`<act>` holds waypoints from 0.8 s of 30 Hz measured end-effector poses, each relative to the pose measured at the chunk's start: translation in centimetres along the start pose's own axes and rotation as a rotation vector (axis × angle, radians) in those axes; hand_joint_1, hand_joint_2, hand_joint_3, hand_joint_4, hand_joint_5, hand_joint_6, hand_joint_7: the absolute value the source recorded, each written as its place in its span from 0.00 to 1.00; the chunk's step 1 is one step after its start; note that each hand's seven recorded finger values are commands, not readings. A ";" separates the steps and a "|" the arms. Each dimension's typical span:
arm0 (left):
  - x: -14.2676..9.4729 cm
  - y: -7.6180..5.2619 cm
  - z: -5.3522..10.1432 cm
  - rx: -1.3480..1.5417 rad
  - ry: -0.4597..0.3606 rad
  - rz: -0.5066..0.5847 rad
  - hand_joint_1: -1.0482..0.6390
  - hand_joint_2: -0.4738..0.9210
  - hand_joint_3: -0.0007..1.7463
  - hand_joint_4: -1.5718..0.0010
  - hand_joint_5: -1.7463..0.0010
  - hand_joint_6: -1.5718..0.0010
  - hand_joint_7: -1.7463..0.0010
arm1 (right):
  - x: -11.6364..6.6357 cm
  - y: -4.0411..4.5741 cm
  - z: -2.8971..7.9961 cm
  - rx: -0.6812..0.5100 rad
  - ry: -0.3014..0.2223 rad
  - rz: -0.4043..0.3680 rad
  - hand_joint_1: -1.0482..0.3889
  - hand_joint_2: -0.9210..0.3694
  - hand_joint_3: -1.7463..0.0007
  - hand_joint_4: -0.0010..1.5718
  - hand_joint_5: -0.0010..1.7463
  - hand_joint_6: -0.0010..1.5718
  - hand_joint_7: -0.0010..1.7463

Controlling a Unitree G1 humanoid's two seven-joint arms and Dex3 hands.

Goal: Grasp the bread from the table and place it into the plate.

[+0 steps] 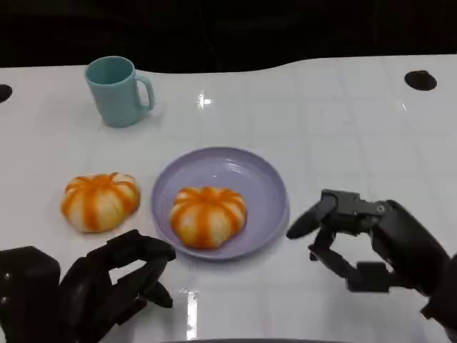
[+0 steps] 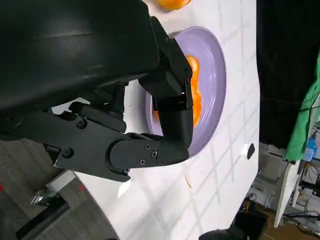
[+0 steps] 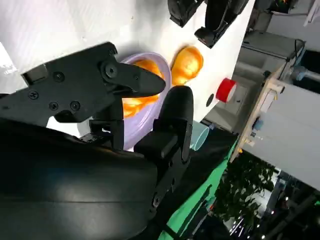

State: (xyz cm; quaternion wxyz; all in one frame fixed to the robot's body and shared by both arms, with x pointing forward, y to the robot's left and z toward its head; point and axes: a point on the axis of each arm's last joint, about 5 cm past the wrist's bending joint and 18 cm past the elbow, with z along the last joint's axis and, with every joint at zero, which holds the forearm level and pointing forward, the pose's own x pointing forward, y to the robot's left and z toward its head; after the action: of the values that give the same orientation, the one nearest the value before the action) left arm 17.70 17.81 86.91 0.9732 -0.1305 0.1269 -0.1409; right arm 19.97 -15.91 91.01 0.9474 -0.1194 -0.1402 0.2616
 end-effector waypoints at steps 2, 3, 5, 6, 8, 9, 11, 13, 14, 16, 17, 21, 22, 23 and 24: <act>0.0 0.0 0.0 0.000 -0.001 0.000 0.32 1.00 0.20 0.60 0.07 0.58 0.31 | -0.7 0.11 -0.1 0.016 0.022 -0.008 0.67 0.28 0.30 0.38 0.91 0.34 0.81; 0.0 0.0 0.0 -0.001 0.000 0.000 0.32 1.00 0.20 0.60 0.07 0.57 0.31 | -1.0 0.13 -0.2 0.023 0.032 -0.014 0.65 0.25 0.33 0.38 0.91 0.35 0.82; 0.0 0.0 0.0 -0.001 0.000 -0.001 0.32 1.00 0.20 0.60 0.07 0.57 0.31 | -1.6 0.12 -0.1 0.038 0.066 -0.029 0.63 0.23 0.36 0.39 0.92 0.36 0.83; 0.1 0.0 0.0 -0.001 0.000 -0.001 0.32 1.00 0.20 0.60 0.07 0.58 0.32 | -1.8 0.16 0.0 0.046 0.086 -0.036 0.60 0.21 0.38 0.39 0.93 0.36 0.84; 0.1 0.0 0.0 -0.001 -0.001 -0.002 0.32 1.00 0.20 0.60 0.07 0.57 0.32 | -2.3 0.33 0.3 0.073 0.137 -0.054 0.57 0.20 0.40 0.39 0.94 0.36 0.84; 0.1 0.0 0.0 -0.001 0.000 -0.002 0.32 1.00 0.20 0.60 0.07 0.57 0.32 | -2.5 0.45 0.5 0.091 0.166 -0.065 0.55 0.18 0.42 0.37 0.96 0.35 0.86; 0.1 0.0 0.0 -0.001 0.000 -0.002 0.32 1.00 0.20 0.60 0.07 0.57 0.32 | -2.9 0.64 0.9 0.143 0.219 -0.083 0.53 0.17 0.43 0.37 0.98 0.34 0.88; 0.0 0.0 0.0 -0.001 0.000 -0.002 0.32 1.00 0.20 0.59 0.07 0.57 0.32 | -3.2 0.79 1.4 0.191 0.256 -0.103 0.53 0.16 0.45 0.36 0.99 0.32 0.90; 0.0 0.0 0.0 -0.001 0.001 -0.002 0.31 1.00 0.20 0.59 0.07 0.57 0.32 | -3.4 0.87 1.6 0.214 0.264 -0.115 0.53 0.15 0.45 0.36 1.00 0.32 0.91; 0.0 0.0 0.0 -0.001 0.001 -0.002 0.31 1.00 0.20 0.59 0.07 0.57 0.32 | -3.7 1.13 1.8 0.241 0.275 -0.131 0.52 0.14 0.46 0.37 1.00 0.31 0.92; 0.0 0.0 0.0 -0.001 0.001 -0.002 0.31 1.00 0.20 0.59 0.07 0.57 0.32 | -3.9 1.28 1.8 0.250 0.284 -0.137 0.51 0.14 0.46 0.37 1.00 0.30 0.92; 0.0 0.0 0.2 0.003 -0.004 -0.003 0.31 1.00 0.20 0.59 0.08 0.57 0.32 | -4.5 1.75 2.0 0.272 0.321 -0.165 0.51 0.13 0.47 0.37 1.00 0.29 0.93; 0.0 0.0 0.2 0.004 -0.005 -0.003 0.31 1.00 0.20 0.59 0.08 0.57 0.32 | -4.6 1.85 2.1 0.274 0.323 -0.169 0.51 0.13 0.48 0.36 1.00 0.29 0.93; -0.1 0.0 0.2 0.004 -0.005 -0.003 0.31 1.00 0.20 0.59 0.08 0.57 0.32 | -4.6 1.91 2.2 0.276 0.324 -0.171 0.51 0.13 0.48 0.36 1.00 0.29 0.93; -0.1 0.0 0.2 0.004 -0.004 -0.004 0.31 1.00 0.20 0.60 0.08 0.57 0.32 | -4.7 1.96 2.4 0.276 0.324 -0.174 0.51 0.13 0.49 0.37 1.00 0.29 0.93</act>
State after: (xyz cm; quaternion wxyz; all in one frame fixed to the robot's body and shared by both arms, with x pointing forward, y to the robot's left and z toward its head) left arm 17.69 17.84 87.14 0.9734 -0.1292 0.1245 -0.1426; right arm 14.41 -16.40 91.66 0.9839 -0.0164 0.0411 0.1730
